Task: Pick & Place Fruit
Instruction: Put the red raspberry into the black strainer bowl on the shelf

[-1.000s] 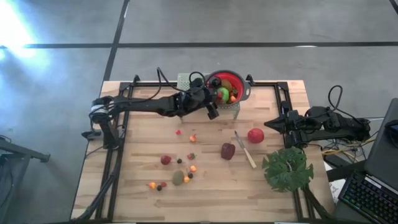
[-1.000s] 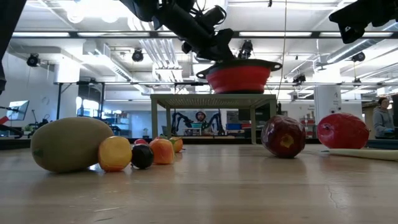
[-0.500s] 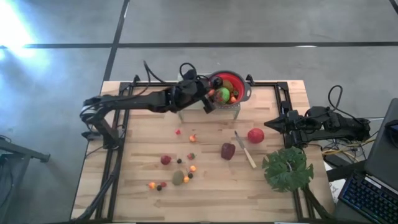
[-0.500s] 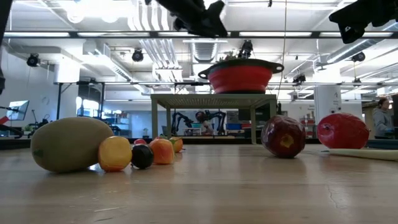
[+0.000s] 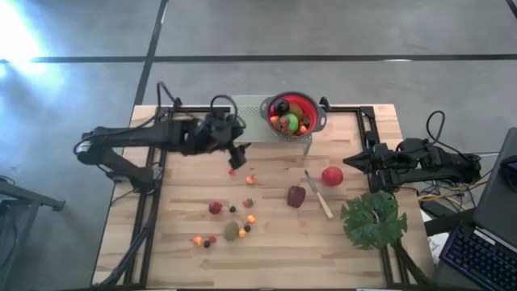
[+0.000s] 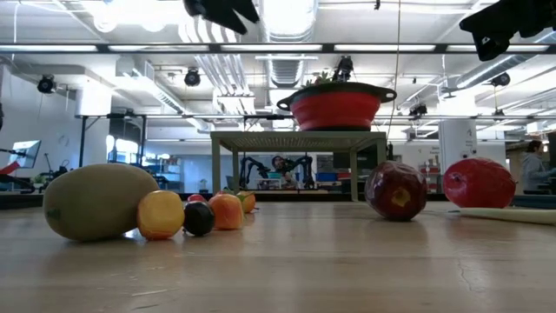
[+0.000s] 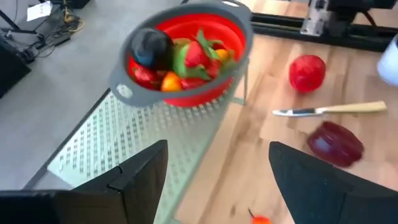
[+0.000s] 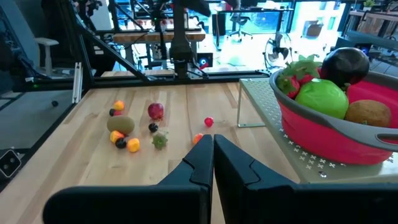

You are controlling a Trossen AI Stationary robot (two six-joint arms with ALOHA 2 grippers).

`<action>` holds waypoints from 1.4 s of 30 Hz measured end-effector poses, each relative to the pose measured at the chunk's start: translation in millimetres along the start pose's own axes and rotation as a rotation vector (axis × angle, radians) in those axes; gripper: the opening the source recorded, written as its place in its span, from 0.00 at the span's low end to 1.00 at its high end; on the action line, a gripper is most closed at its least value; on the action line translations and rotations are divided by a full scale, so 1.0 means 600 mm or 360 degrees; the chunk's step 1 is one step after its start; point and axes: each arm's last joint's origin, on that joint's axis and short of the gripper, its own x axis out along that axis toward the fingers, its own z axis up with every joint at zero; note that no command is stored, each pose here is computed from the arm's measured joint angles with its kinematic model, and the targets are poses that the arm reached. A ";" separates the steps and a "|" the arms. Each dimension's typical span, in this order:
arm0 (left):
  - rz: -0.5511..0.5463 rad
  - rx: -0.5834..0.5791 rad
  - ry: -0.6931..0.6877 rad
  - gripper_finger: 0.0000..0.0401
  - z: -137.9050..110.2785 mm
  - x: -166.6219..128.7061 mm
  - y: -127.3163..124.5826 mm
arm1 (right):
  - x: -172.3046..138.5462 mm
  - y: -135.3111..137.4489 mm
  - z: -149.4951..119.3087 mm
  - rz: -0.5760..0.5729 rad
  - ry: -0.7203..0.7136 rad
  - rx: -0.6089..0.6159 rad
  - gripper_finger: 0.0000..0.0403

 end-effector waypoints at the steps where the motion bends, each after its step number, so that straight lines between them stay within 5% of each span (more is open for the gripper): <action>1: 0.0008 0.0005 0.0005 0.71 -0.004 -0.010 -0.008 | 0.000 0.000 0.000 0.0000 -0.0001 0.0000 0.02; 12: 0.0050 -0.0038 0.0259 0.71 -0.066 -0.033 -0.074 | 0.000 0.000 0.000 0.0000 -0.0001 0.0000 0.02; 22: -0.0189 0.0068 0.0476 0.71 -0.154 -0.043 -0.149 | 0.000 0.000 0.000 0.0000 0.0000 0.0001 0.02; 33: -0.0344 -0.0059 0.0235 0.71 -0.224 0.011 -0.188 | 0.000 0.000 0.000 0.0000 -0.0001 0.0000 0.02; 42: -0.0349 0.0080 0.0200 0.71 -0.274 0.040 -0.185 | 0.000 0.000 0.000 0.0000 -0.0001 0.0000 0.02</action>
